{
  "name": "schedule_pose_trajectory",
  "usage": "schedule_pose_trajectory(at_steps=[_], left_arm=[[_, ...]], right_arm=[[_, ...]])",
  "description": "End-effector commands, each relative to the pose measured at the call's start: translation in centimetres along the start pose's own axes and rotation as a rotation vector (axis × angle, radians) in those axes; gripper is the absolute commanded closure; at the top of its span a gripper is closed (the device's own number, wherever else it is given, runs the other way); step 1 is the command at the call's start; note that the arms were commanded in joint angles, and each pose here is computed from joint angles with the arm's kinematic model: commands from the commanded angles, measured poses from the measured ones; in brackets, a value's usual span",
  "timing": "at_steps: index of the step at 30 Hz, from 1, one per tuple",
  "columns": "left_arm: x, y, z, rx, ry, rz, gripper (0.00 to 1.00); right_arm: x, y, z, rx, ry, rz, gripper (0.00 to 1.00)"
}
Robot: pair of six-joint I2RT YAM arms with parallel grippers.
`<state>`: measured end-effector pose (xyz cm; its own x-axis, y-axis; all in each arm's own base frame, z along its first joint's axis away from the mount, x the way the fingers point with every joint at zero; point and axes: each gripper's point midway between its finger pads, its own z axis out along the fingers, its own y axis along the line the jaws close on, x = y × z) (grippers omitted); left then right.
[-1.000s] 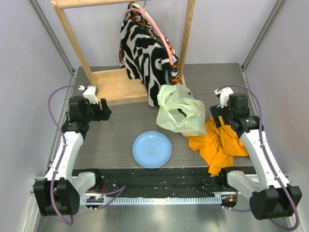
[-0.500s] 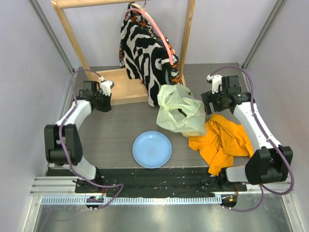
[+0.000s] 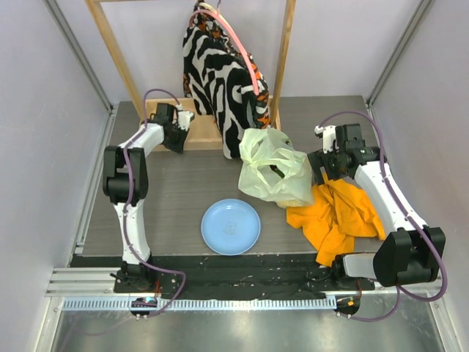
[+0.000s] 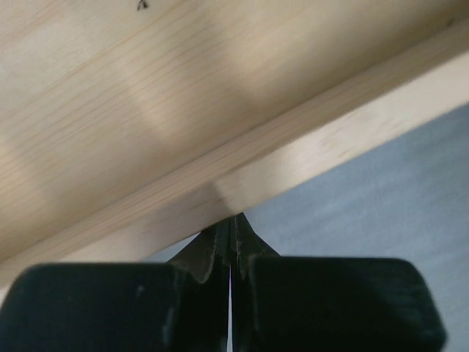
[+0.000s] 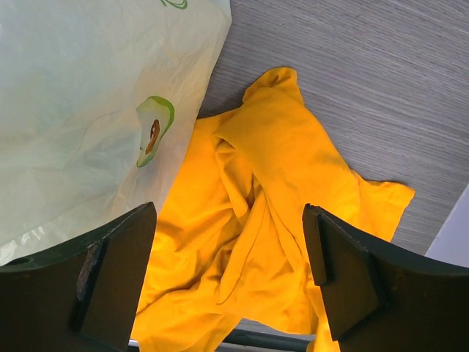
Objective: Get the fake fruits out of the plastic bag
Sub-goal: Move the distractor to the center of the board, then adjust the plastic bag at the center of the board.
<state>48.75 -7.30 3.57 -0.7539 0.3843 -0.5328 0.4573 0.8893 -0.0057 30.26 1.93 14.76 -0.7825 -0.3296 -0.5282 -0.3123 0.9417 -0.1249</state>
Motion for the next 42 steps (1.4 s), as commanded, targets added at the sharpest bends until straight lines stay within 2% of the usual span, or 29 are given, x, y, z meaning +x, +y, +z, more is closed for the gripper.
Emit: schedule_pose_trajectory(at_steps=[1,2,4,6,7,8,9,10,11,12,13,14,15,16,17,18,20,22,24,26,29,32,35,39,42], left_arm=[[-6.1,2.5,1.6,-0.106,-0.131,0.062,1.0],[-7.6,3.1,1.6,-0.133,-0.166,0.072,1.0],[-7.8,4.0,2.3,-0.174,-0.161,0.079,1.0],[-8.6,3.2,0.1,-0.133,-0.174,0.086,1.0],[-8.1,2.9,-0.9,-0.091,-0.171,0.068,1.0],[-7.1,0.2,-2.4,0.061,-0.157,0.035,1.0],[-4.4,-1.3,-2.8,0.129,-0.106,0.001,1.0],[-5.0,-2.0,-6.8,0.155,-0.159,0.0,1.0],[-3.9,-3.1,-8.4,0.188,-0.156,-0.009,1.0],[-0.6,-4.4,-8.6,0.22,-0.101,-0.051,1.0],[-1.6,-4.9,-12.7,0.204,-0.182,-0.038,1.0],[-0.4,-6.1,-13.8,0.235,-0.168,-0.053,0.93],[0.4,-8.7,-15.5,0.353,-0.188,-0.026,0.84],[0.6,-10.7,-17.9,0.423,-0.217,0.018,0.72],[2.4,-12.9,-19.2,0.509,-0.167,0.01,0.55],[3.2,-14.2,-19.7,0.549,-0.149,0.025,0.45],[5.7,-17.7,-19.6,0.612,-0.061,0.078,0.37],[6.7,-19.7,-18.8,0.606,-0.013,0.143,0.34],[5.0,-20.4,-19.0,0.602,-0.06,0.14,0.34],[-0.2,-21.0,-20.9,0.592,-0.219,0.124,0.32],[-6.8,-21.5,-24.9,0.575,-0.453,0.171,0.24],[-10.2,-22.6,-29.1,0.604,-0.593,0.251,0.22],[-10.3,-24.8,-31.6,0.745,-0.589,0.27,0.2],[-10.3,-28.1,-33.8,0.9,-0.541,0.218,0.17],[-10.4,-29.5,-31.3,0.834,-0.49,0.19,0.17]], right_arm=[[-0.3,-0.3,-0.1,0.018,-0.013,-0.006,0.11],[-0.4,-0.3,0.0,0.018,-0.01,0.0,0.11],[-0.9,-0.5,0.0,0.02,-0.019,0.002,0.11],[-1.6,-0.5,-0.6,0.008,-0.019,-0.017,0.11],[-1.9,-0.4,-1.1,-0.007,-0.025,-0.029,0.1],[-3.1,-0.3,-2.2,-0.019,-0.06,-0.052,0.08],[-3.7,0.3,-3.7,-0.054,-0.104,-0.093,0.08],[-4.6,0.5,-4.7,-0.067,-0.149,-0.109,0.07],[-6.0,0.6,-6.3,-0.073,-0.219,-0.135,0.07],[-7.0,1.7,-8.0,-0.128,-0.294,-0.182,0.07],[-7.5,2.2,-9.1,-0.154,-0.333,-0.211,0.07],[-7.7,2.9,-10.1,-0.187,-0.355,-0.232,0.07],[-7.8,3.7,-10.7,-0.215,-0.365,-0.254,0.08],[-7.7,4.4,-11.0,-0.25,-0.361,-0.276,0.08],[-7.2,5.0,-11.9,-0.282,-0.335,-0.285,0.07],[-6.9,5.9,-12.3,-0.323,-0.317,-0.317,0.08],[-6.1,7.7,-14.1,-0.404,-0.284,-0.394,0.08],[-6.2,9.3,-15.2,-0.419,-0.299,-0.468,0.07],[-7.3,10.2,-16.6,-0.408,-0.375,-0.476,0.07],[-8.1,12.2,-17.8,-0.449,-0.422,-0.476,0.07],[-7.6,13.8,-18.8,-0.511,-0.416,-0.487,0.09],[-6.7,13.4,-19.6,-0.502,-0.405,-0.51,0.15],[-6.3,14.0,-21.3,-0.559,-0.395,-0.487,0.18],[-5.9,17.2,-23.6,-0.778,-0.396,-0.433,0.18],[-6.4,18.4,-22.4,-0.835,-0.379,-0.364,0.21]])
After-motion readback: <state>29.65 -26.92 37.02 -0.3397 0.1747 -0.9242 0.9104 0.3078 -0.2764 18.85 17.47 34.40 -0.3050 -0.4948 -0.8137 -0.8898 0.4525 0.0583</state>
